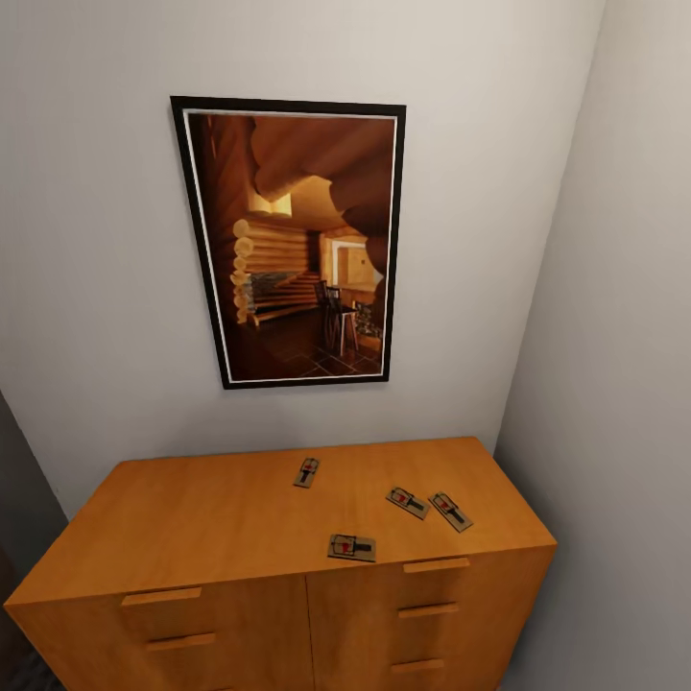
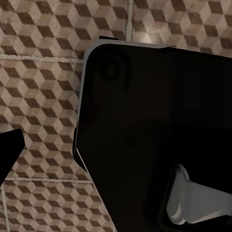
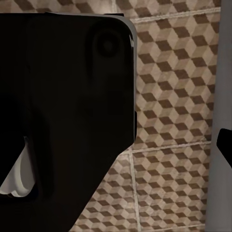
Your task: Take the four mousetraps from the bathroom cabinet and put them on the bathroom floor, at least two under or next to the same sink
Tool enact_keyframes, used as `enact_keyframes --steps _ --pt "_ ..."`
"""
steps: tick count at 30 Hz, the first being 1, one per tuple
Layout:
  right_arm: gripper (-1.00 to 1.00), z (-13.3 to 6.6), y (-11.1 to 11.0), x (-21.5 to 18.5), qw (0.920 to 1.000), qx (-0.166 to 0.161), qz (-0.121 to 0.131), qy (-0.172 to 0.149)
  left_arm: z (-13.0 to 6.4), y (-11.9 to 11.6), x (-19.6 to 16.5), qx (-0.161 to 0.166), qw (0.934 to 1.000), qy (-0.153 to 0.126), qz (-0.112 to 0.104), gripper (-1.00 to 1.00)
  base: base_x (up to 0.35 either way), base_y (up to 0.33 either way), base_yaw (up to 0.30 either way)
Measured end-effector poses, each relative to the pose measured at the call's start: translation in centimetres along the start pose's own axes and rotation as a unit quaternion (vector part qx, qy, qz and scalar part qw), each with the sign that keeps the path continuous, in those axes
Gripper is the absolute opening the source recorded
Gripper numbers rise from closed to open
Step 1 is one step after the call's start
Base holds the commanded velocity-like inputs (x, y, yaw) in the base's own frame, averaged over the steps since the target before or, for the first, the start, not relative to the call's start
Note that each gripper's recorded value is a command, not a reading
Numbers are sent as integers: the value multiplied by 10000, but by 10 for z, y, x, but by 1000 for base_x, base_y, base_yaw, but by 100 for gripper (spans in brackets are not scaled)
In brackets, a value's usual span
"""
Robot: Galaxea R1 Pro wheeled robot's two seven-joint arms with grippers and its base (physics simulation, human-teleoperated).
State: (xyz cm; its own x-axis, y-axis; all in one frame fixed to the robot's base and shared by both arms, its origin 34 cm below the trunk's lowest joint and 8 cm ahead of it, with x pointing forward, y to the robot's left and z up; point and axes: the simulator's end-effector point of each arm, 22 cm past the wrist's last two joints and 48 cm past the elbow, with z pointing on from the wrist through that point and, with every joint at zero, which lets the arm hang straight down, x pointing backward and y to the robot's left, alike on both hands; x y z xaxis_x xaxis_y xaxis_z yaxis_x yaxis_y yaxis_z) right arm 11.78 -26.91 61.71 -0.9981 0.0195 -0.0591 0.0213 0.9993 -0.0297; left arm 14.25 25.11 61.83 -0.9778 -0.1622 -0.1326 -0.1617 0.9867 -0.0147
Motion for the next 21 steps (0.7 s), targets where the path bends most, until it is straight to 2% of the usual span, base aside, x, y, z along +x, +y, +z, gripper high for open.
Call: enact_keyframes --steps 21 --pt "100 0 0 -1 10000 4 1 -22 0 0 0 -3 10000 2 -18 100 0 0 0"
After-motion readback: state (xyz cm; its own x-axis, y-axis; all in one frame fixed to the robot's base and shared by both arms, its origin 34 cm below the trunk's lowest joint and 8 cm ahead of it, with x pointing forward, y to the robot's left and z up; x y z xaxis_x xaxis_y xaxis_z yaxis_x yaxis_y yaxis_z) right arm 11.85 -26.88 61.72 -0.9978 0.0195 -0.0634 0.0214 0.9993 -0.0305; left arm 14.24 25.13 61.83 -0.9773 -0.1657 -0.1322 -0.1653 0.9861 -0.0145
